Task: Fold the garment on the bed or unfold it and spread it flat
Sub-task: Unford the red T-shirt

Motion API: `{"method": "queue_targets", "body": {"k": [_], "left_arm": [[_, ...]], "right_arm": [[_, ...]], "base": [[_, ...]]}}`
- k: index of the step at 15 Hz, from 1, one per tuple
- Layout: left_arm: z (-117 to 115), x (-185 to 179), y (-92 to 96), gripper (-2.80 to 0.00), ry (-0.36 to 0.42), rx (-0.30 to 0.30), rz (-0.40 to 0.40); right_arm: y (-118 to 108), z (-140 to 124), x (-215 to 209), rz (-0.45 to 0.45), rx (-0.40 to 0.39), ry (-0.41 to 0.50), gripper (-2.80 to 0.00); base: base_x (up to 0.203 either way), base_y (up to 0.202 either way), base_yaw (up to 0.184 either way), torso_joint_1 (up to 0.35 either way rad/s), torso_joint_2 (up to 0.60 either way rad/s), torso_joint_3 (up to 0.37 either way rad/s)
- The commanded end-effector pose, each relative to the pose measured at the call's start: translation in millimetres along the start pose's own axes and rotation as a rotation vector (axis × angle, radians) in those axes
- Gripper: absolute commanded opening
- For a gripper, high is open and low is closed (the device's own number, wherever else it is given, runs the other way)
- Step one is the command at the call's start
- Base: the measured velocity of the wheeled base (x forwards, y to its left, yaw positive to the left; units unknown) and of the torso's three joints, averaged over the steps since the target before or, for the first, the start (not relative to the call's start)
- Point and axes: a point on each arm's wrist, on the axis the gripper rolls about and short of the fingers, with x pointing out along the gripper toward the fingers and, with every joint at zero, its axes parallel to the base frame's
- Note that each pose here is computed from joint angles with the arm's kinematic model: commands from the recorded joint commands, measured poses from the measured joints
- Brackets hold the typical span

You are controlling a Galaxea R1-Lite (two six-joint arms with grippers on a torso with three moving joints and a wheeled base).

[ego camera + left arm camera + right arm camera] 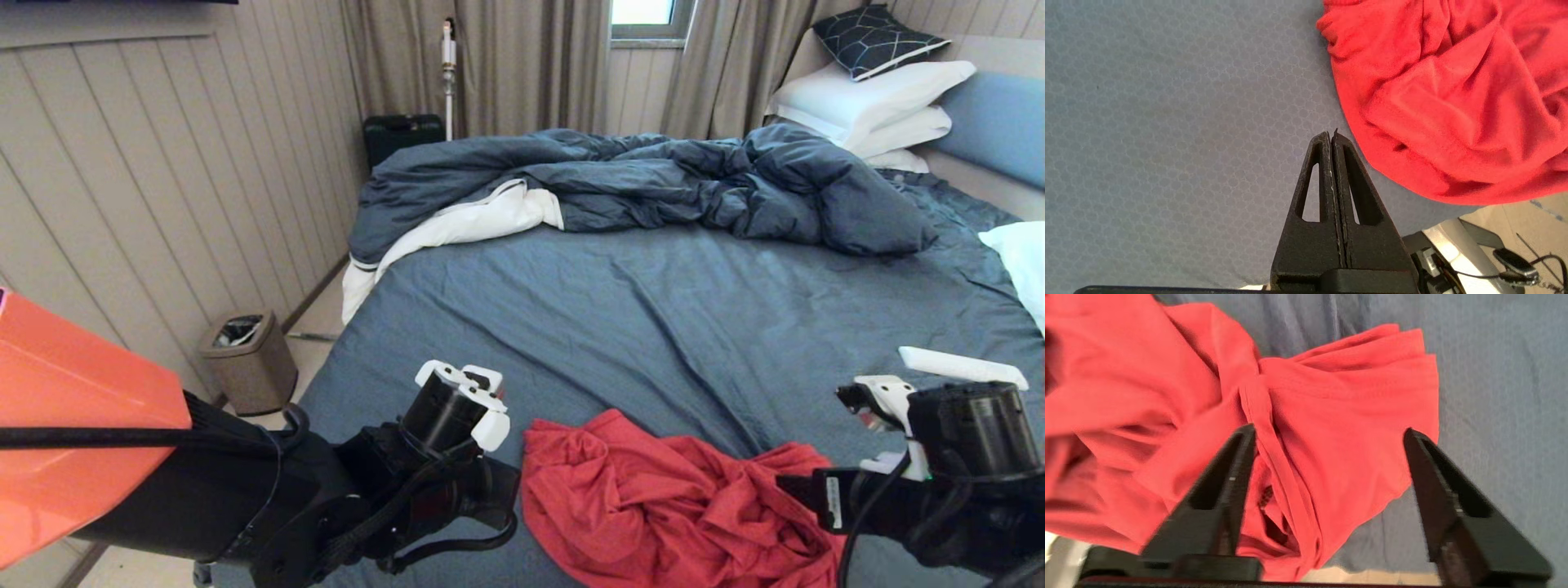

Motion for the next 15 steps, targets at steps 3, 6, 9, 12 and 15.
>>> {"method": "queue_targets", "body": {"k": [3,6,9,12,15], "left_arm": [[1.3,-0.4,-0.3,-2.8,-0.007,-0.003,0.0],[8.7,-4.7,-1.5,-2.8,-0.035,-0.01,-0.01],[7.5,6.0,-20.1,-2.8,-0.025,0.017,-0.045],[4.3,17.3,-50.4,-2.8,-0.014,0.09,-0.096],[-3.9,18.1,-87.3,-2.8,-0.011,0.198,-0.152]], "right_arm": [[19.8,26.2,13.4,0.035,0.012,0.028,0.0],[45.2,51.7,16.1,0.089,-0.004,0.035,0.0],[46.5,51.0,25.7,0.076,0.0,0.084,0.0],[50.8,51.6,39.5,0.099,-0.004,0.117,0.0],[53.4,58.5,58.8,0.1,0.004,0.134,0.0]], "base": [[0.0,0.0,0.0,0.0,0.0,0.0],[0.0,0.0,0.0,0.0,0.0,0.0],[0.0,0.0,0.0,0.0,0.0,0.0],[0.0,0.0,0.0,0.0,0.0,0.0],[0.0,0.0,0.0,0.0,0.0,0.0]]}}
